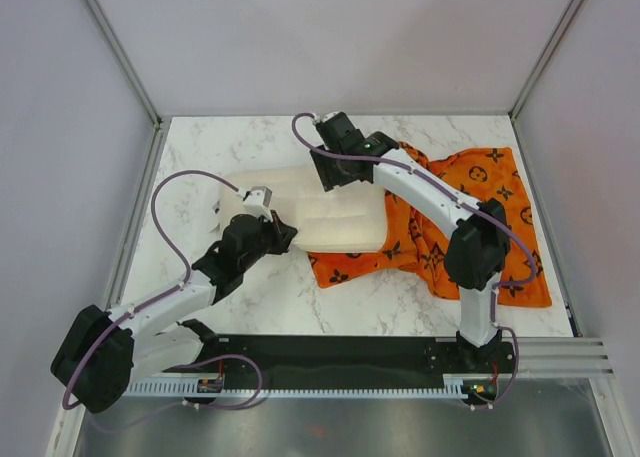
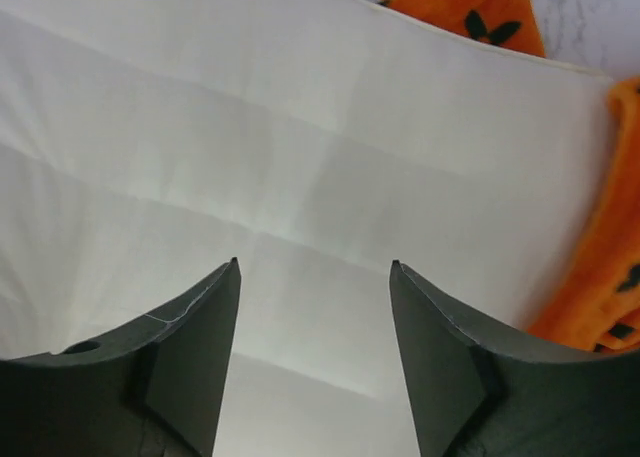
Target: Put the pillow into the pillowcase
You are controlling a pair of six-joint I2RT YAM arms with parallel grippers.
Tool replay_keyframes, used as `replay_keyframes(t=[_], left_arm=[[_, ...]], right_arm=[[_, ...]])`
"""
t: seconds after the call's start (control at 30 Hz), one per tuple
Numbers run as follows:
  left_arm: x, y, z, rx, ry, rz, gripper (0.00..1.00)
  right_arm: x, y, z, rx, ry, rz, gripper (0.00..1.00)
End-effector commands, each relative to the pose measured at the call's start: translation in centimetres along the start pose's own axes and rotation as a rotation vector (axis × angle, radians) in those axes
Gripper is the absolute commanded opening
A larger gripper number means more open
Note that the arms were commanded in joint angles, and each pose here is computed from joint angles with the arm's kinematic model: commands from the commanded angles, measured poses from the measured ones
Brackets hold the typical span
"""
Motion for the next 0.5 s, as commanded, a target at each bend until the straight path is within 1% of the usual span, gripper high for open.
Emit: replay_keyframes(t=[0.0, 0.03, 0.1, 0.13, 0.2, 0.23, 0.3, 0.33, 0.4, 0.47], left_arm=[[3.4, -0.1, 0.2, 0.083, -0.012, -0.136, 0.02], [3.3, -0.2, 0.5, 0.099, -0.021, -0.14, 0.02], [3.3, -0.4, 1.0, 0.13, -0.036, -0.155, 0.02], [3.3, -0.5, 1.0, 0.134, -0.04, -0.159, 0.02], [3.3, -0.5, 1.0, 0.137, -0.039, -0.161, 0.02], [3.4, -0.5, 0.9, 0.138, -0.038, -0.164, 0.02], [3.4, -0.5, 0.9, 0.146, -0.032, -0.166, 0.02], [3.3, -0.5, 0.8, 0.145, -0.029, -0.167, 0.02], [3.4, -0.6, 0.9, 0.156, -0.026, -0.175, 0.02], [3.4, -0.6, 0.6, 0.152, -0.024, -0.175, 0.02]], right_arm=[[-0.2, -4.1, -4.3, -0.202, 0.042, -0.075, 0.71], [-1.6, -4.0, -4.7, -0.224, 0.042, -0.052, 0.71], [-2.1, -5.4, -5.8, -0.276, 0.069, -0.069, 0.71], [-3.6, -5.3, -6.8, -0.339, 0.063, -0.043, 0.71], [-4.6, -6.1, -8.2, -0.376, 0.101, -0.039, 0.71], [-6.1, -5.8, -8.5, -0.384, 0.099, -0.008, 0.7], [-7.1, -6.3, -8.9, -0.39, 0.116, 0.0, 0.7], [-8.4, -6.1, -8.9, -0.387, 0.112, 0.027, 0.7], [-9.3, -6.0, -8.2, -0.343, 0.118, 0.044, 0.7], [-10.6, -5.4, -8.0, -0.342, 0.118, 0.076, 0.68]])
Point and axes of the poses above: each gripper's point midway between its finger pads, its own y axis out along the fingers, its own z axis along the line the jaws close on, x = y × z, the point moved 2 cm from there along -y, back along the fingers, and after that the axes turned 4 degrees about -y, right-handed, at the moved point
